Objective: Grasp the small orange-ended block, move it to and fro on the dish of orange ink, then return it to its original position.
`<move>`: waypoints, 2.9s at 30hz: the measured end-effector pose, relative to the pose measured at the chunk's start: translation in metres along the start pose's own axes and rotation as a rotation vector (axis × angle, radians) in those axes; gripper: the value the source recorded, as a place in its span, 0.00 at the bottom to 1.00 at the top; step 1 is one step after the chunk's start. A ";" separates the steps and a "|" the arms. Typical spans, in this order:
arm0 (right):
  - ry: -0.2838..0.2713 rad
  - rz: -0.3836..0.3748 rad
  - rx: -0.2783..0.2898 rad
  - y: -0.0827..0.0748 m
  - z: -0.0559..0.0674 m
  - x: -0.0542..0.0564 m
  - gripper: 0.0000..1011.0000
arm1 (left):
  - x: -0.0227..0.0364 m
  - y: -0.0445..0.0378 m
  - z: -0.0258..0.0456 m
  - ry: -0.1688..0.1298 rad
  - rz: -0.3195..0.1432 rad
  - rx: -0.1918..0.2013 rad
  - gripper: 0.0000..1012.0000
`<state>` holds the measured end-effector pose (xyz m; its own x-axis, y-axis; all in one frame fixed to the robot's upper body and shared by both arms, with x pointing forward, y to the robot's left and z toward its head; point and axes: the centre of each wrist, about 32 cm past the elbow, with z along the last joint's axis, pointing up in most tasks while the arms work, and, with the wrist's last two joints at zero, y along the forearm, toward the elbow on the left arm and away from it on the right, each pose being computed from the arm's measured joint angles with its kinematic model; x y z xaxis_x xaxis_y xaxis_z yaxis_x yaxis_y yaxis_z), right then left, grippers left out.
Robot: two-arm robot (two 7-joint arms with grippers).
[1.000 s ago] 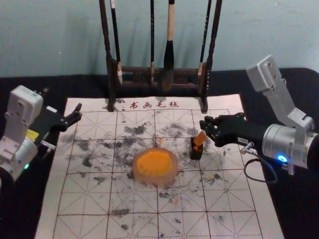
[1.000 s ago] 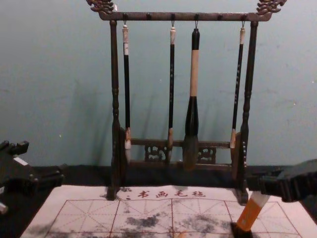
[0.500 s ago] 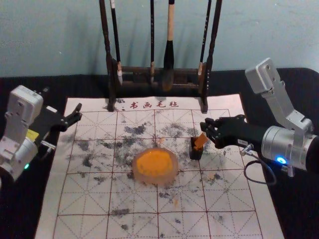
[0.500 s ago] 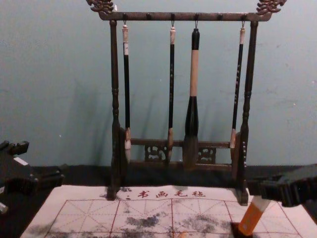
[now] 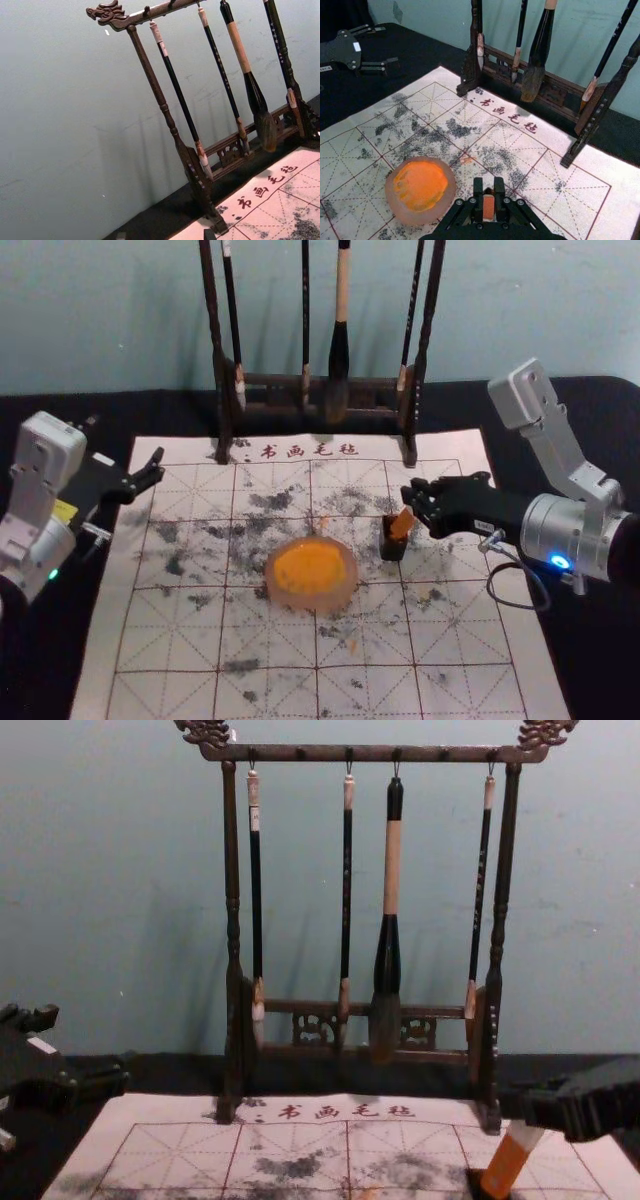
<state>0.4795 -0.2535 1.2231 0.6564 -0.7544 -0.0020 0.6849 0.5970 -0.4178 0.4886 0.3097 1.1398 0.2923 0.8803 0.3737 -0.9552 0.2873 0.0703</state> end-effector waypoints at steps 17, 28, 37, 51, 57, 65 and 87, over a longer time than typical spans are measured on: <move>0.003 -0.004 -0.015 0.006 -0.003 0.000 0.13 | 0.0000 0.0000 0.0000 0.000 0.000 0.000 0.99; 0.008 -0.007 -0.029 0.011 -0.006 -0.002 0.13 | 0.0000 0.0000 0.0000 0.000 0.000 0.000 0.99; 0.012 -0.018 -0.044 0.019 -0.008 -0.003 0.13 | 0.0000 0.0000 0.0000 0.000 0.000 0.000 0.99; 0.033 -0.046 -0.061 0.024 -0.011 -0.007 0.13 | 0.0000 0.0000 0.0000 0.000 0.000 0.000 0.99; 0.041 -0.056 -0.067 0.025 -0.011 -0.007 0.13 | 0.0000 0.0000 0.0000 0.000 0.000 0.000 0.99; 0.040 -0.056 -0.067 0.025 -0.011 -0.007 0.13 | 0.0000 0.0000 0.0000 0.000 0.000 0.000 0.99; 0.038 -0.053 -0.065 0.024 -0.011 -0.007 0.60 | 0.0000 0.0000 0.0000 0.000 0.000 0.000 0.99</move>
<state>0.4879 -0.2365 1.2030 0.6066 -0.7949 -0.0124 0.6955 0.5382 -0.4760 0.4886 0.3097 1.1398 0.2923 0.8803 0.3737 -0.9553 0.2873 0.0703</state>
